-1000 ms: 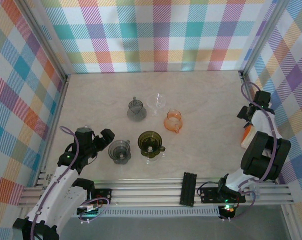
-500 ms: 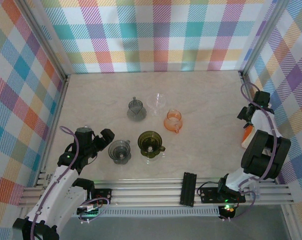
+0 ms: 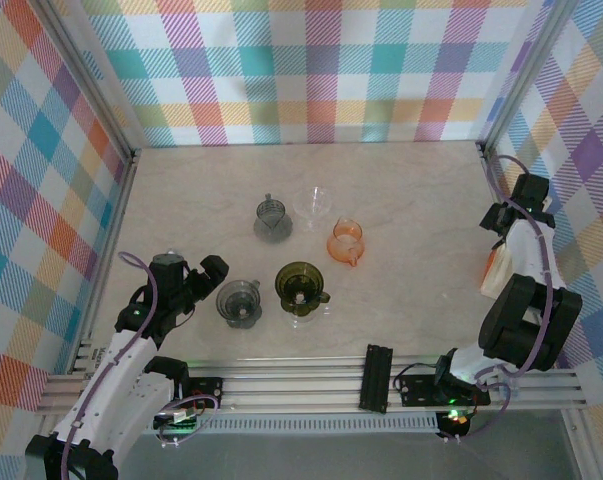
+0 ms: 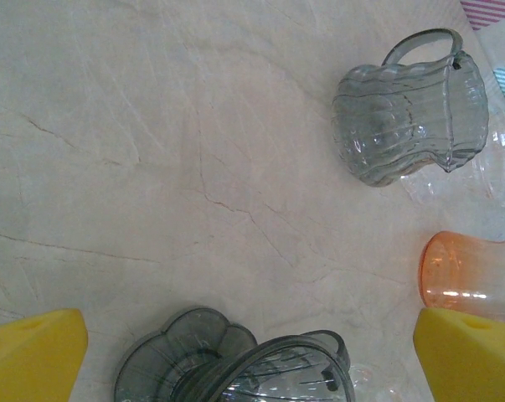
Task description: Place the coffee filter in the dripper
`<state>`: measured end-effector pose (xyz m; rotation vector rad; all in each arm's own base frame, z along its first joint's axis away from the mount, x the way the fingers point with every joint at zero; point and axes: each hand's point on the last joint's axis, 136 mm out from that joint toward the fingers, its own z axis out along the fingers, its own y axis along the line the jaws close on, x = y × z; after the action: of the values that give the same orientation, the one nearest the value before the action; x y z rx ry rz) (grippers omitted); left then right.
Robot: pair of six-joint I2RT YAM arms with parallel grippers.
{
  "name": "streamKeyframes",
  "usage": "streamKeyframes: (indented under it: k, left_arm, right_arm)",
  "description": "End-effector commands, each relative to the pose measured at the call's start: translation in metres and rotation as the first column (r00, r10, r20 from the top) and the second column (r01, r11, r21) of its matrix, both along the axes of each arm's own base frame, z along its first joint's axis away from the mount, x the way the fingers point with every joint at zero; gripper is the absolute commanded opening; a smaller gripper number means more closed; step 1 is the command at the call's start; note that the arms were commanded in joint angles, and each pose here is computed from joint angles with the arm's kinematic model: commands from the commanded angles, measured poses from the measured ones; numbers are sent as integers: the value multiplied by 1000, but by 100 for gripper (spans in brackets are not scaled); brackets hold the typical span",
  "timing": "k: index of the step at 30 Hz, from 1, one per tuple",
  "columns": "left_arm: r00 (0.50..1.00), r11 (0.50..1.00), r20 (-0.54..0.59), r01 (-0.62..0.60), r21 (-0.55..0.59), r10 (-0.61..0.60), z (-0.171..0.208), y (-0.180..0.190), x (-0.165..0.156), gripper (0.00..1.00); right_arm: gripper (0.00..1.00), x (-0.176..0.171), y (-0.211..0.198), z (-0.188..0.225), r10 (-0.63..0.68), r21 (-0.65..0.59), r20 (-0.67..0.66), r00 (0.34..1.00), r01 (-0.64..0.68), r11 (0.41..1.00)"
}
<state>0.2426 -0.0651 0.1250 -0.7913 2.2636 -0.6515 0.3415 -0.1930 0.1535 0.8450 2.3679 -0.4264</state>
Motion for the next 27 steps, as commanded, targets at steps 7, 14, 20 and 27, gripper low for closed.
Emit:
streamKeyframes:
  k: [7, 14, 20, 27]
  left_arm:
    - [1000, 1000, 23, 4, -10, -3, 9, -2, 2, 100]
    - [1000, 1000, 20, -2, -14, 3, 9, -2, 2, 100]
    - [1000, 1000, 16, -7, -9, 7, 8, -1, 1, 100]
    - [1000, 1000, 18, -8, -9, 8, 9, -1, 2, 100]
  right_arm:
    - [99, -9, 2, -31, 5, 62, -67, 998, -1, 998]
    - [99, -12, 0, -51, -13, 81, -132, 991, 23, 996]
    - [100, -13, 0, -61, -27, 98, -149, 988, 42, 994]
    - [93, -19, -3, -69, -42, 83, -187, 981, 59, 995]
